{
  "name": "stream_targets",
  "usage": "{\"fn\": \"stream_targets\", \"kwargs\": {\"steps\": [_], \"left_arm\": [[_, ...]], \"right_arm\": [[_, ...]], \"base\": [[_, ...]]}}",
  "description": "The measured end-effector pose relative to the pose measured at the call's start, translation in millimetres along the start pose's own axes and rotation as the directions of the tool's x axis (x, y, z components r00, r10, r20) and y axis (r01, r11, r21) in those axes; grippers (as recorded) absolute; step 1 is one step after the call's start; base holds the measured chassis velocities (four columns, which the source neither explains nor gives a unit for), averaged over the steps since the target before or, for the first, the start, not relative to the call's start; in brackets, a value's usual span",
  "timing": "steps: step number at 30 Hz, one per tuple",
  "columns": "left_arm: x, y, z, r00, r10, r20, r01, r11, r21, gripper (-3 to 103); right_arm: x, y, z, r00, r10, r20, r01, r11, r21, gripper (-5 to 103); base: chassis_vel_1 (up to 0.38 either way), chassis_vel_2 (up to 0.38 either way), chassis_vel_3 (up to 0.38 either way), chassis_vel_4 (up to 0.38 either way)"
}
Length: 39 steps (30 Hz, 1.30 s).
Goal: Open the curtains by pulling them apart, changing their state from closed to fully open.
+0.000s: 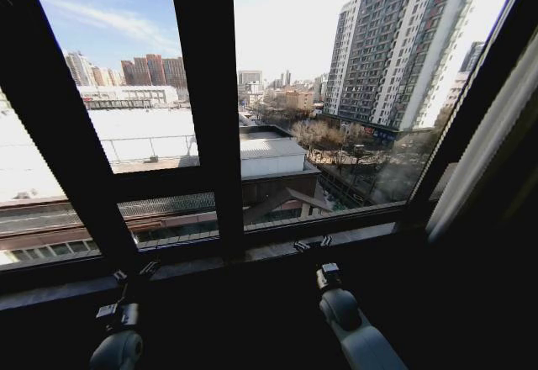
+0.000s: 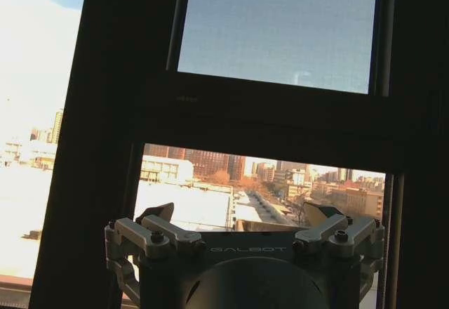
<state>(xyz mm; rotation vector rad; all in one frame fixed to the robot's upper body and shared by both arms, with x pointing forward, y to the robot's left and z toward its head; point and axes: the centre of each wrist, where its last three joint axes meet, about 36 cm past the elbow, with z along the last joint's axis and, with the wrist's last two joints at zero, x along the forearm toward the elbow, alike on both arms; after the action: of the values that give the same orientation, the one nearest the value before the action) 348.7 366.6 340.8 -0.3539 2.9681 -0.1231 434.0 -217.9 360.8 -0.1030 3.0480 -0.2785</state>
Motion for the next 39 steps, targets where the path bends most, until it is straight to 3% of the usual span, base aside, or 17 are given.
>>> {"fn": "stream_targets", "kwargs": {"steps": [12, 30, 39], "left_arm": [[0.0, 0.0, 0.0, 1.000, 0.000, 0.000, 0.000, 1.000, 0.000, 100], [0.2, 0.1, 0.1, 1.000, 0.000, 0.000, 0.000, 1.000, 0.000, 100], [0.0, 0.1, 0.0, 1.000, 0.000, 0.000, 0.000, 1.000, 0.000, 100]], "right_arm": [[0.0, 0.0, 0.0, 1.000, 0.000, 0.000, 0.000, 1.000, 0.000, 100], [0.1, 0.0, 0.1, 1.000, 0.000, 0.000, 0.000, 1.000, 0.000, 100], [0.0, 0.1, 0.0, 1.000, 0.000, 0.000, 0.000, 1.000, 0.000, 100]], "base": [[0.062, -0.087, -0.080, 0.085], [0.268, -0.269, -0.275, 0.271], [0.016, -0.030, -0.029, 0.051]]}}
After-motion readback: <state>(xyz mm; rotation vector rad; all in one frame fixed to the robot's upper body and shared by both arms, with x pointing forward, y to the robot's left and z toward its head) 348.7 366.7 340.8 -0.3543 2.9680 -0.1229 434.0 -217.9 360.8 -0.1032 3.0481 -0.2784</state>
